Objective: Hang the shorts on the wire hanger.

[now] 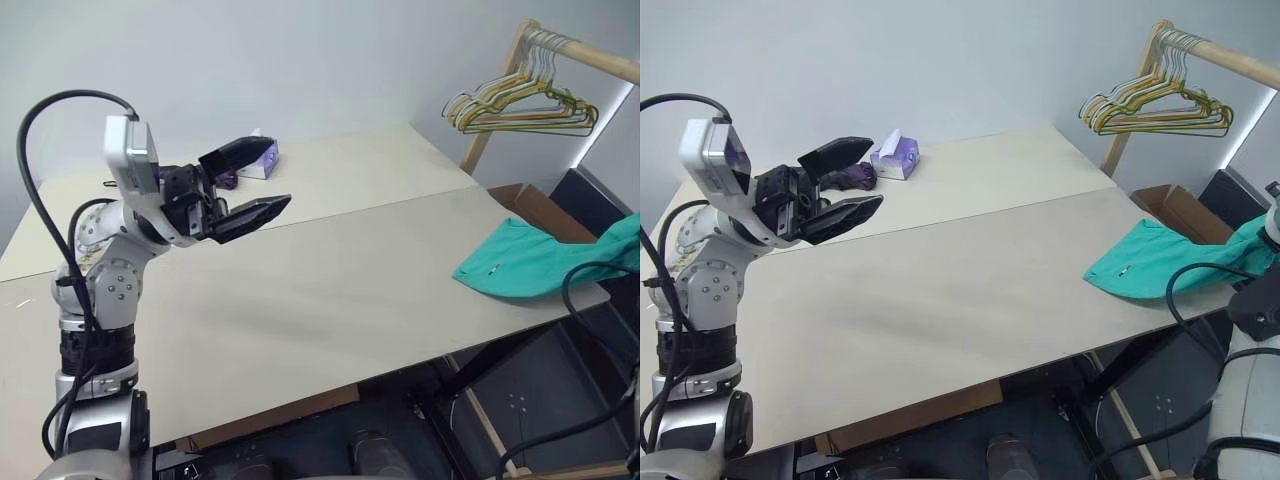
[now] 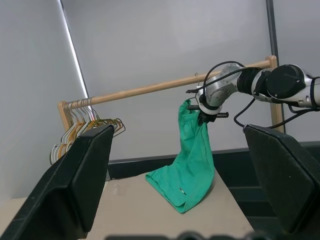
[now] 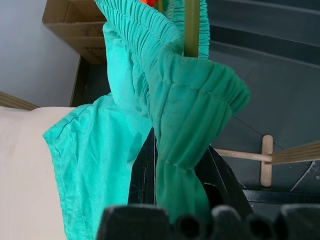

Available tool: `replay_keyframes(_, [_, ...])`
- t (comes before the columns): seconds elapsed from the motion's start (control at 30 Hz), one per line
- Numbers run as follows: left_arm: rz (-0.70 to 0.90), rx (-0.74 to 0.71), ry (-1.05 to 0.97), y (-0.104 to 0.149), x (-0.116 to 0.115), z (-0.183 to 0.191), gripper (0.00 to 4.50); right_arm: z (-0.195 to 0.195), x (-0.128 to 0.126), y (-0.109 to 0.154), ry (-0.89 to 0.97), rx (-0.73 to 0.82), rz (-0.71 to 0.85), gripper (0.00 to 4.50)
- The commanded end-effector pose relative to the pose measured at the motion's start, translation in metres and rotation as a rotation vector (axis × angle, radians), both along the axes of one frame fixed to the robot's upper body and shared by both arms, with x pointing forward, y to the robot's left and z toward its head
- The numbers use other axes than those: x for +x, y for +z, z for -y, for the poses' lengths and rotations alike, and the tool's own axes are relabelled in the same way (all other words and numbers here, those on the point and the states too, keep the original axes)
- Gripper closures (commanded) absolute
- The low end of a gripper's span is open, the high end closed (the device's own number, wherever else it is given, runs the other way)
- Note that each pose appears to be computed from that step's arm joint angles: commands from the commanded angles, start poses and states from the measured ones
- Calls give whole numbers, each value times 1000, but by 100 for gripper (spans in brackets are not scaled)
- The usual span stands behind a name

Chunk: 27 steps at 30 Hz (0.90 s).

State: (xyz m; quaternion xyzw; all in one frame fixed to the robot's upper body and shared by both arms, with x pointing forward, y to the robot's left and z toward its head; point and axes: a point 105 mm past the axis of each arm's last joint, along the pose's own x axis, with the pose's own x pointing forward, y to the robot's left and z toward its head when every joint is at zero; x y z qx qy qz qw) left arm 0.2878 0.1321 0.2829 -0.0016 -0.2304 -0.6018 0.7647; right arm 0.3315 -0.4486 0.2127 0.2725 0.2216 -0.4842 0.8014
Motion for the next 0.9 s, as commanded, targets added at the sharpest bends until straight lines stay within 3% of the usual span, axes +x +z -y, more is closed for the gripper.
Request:
replay_keyframes(0.03, [47, -24, -22, 10, -1, -1, 0, 4, -2, 9, 12, -86, -38, 324])
replay_keyframes(0.37, [60, -36, -48, 13, 0, 3, 0, 4, -4, 35, -3, -222, -91, 2])
replay_keyframes(0.53, [36, -23, -24, 5, 1, 4, 0, 0, -9, 66, -50, -437, -183, 2])
replay_keyframes(0.7, [17, -18, -8, 1, 2, 5, 0, -17, -8, 104, -123, -780, -293, 2])
replay_keyframes(0.83, [-9, -7, 45, -3, 9, 2, 0, -55, 4, 148, -153, -1235, -338, 2])
replay_keyframes(0.87, [-16, 0, 60, -5, 11, 1, 0, -67, 11, 153, -126, -1335, -344, 2])
replay_keyframes(0.9, [-29, 18, 85, -11, 14, -3, 0, -84, 31, 146, 27, -1413, -320, 2])
